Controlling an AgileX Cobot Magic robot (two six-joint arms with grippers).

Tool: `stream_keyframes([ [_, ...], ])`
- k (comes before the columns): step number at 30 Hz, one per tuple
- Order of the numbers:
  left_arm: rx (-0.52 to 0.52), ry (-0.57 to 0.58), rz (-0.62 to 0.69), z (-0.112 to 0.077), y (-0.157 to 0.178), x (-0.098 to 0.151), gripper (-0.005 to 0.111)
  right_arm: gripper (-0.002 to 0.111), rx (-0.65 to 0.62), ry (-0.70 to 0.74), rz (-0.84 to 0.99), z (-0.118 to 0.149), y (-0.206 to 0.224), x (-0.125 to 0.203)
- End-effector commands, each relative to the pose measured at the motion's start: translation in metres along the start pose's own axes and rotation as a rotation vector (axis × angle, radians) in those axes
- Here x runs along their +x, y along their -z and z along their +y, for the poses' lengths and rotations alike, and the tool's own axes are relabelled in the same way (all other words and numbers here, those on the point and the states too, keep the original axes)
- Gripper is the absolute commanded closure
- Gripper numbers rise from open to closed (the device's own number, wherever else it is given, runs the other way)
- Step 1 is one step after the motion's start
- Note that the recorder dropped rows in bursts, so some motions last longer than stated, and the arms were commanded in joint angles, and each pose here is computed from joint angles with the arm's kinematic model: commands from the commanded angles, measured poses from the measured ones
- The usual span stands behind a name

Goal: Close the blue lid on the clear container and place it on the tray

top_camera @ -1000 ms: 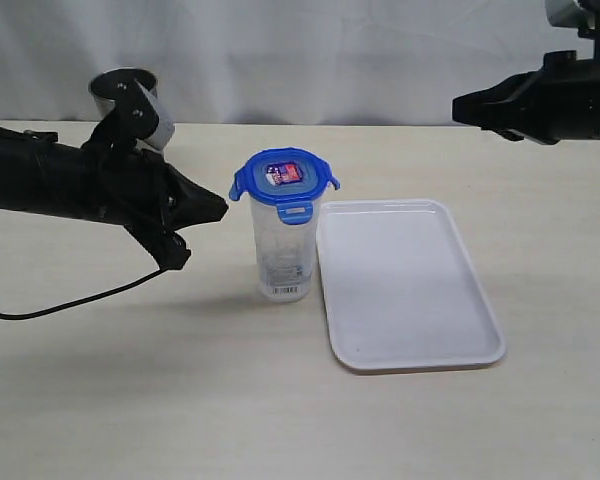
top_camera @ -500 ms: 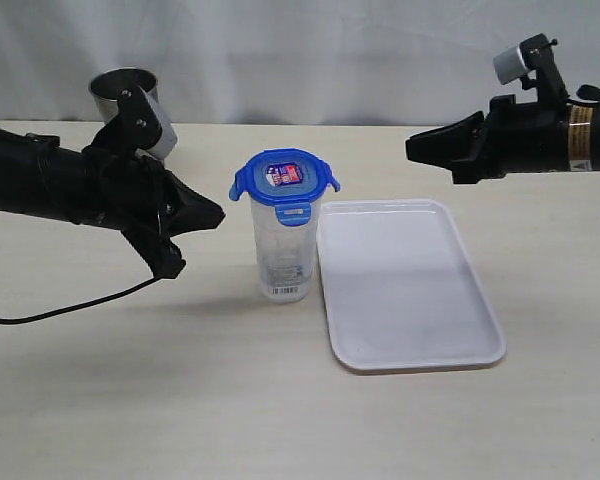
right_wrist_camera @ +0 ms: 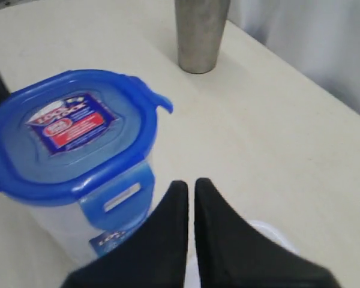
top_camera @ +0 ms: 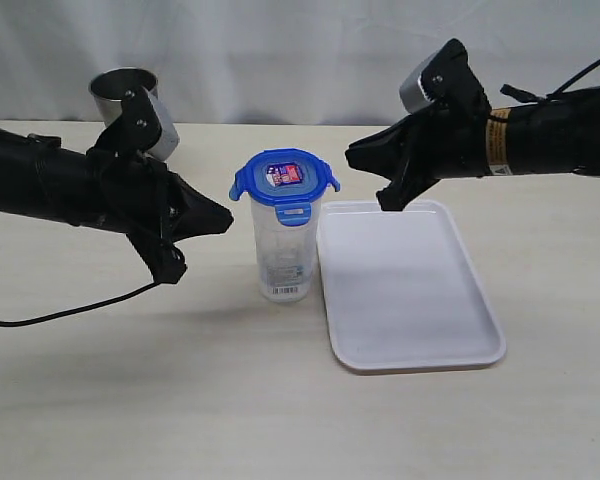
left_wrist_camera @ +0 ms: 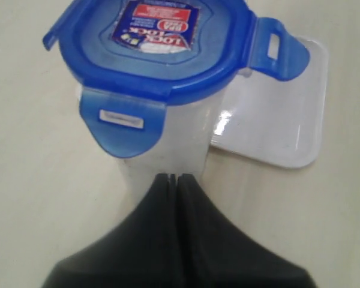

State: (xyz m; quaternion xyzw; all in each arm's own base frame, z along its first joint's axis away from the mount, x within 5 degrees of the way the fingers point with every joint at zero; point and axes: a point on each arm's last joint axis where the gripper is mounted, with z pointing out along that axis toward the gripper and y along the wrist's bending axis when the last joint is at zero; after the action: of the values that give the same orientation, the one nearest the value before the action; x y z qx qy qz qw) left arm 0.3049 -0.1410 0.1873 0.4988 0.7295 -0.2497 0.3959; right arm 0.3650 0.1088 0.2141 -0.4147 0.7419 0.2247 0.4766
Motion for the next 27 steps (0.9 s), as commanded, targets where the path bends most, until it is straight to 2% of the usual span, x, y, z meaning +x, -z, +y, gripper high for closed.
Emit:
stream_keyframes([
  [1, 0.032, -0.036, -0.021, -0.002, 0.000, -0.003, 0.107, 0.104, 0.067, 0.029, -0.041, -0.002, -0.010, -0.004],
  [10, 0.031, -0.035, -0.022, -0.002, 0.000, -0.003, 0.107, 0.104, 0.083, 0.040, -0.002, -0.005, -0.021, 0.011],
  [13, 0.029, -0.035, -0.021, -0.001, 0.000, -0.003, 0.107, 0.104, 0.036, 0.036, -0.018, -0.001, -0.021, 0.010],
  [22, 0.005, -0.031, -0.009, 0.001, 0.000, -0.002, 0.107, 0.104, 0.021, -0.013, -0.012, 0.001, -0.021, 0.011],
  [27, 0.005, -0.031, -0.009, 0.001, 0.000, -0.002, 0.107, 0.104, -0.040, 0.010, 0.004, 0.006, -0.021, 0.012],
])
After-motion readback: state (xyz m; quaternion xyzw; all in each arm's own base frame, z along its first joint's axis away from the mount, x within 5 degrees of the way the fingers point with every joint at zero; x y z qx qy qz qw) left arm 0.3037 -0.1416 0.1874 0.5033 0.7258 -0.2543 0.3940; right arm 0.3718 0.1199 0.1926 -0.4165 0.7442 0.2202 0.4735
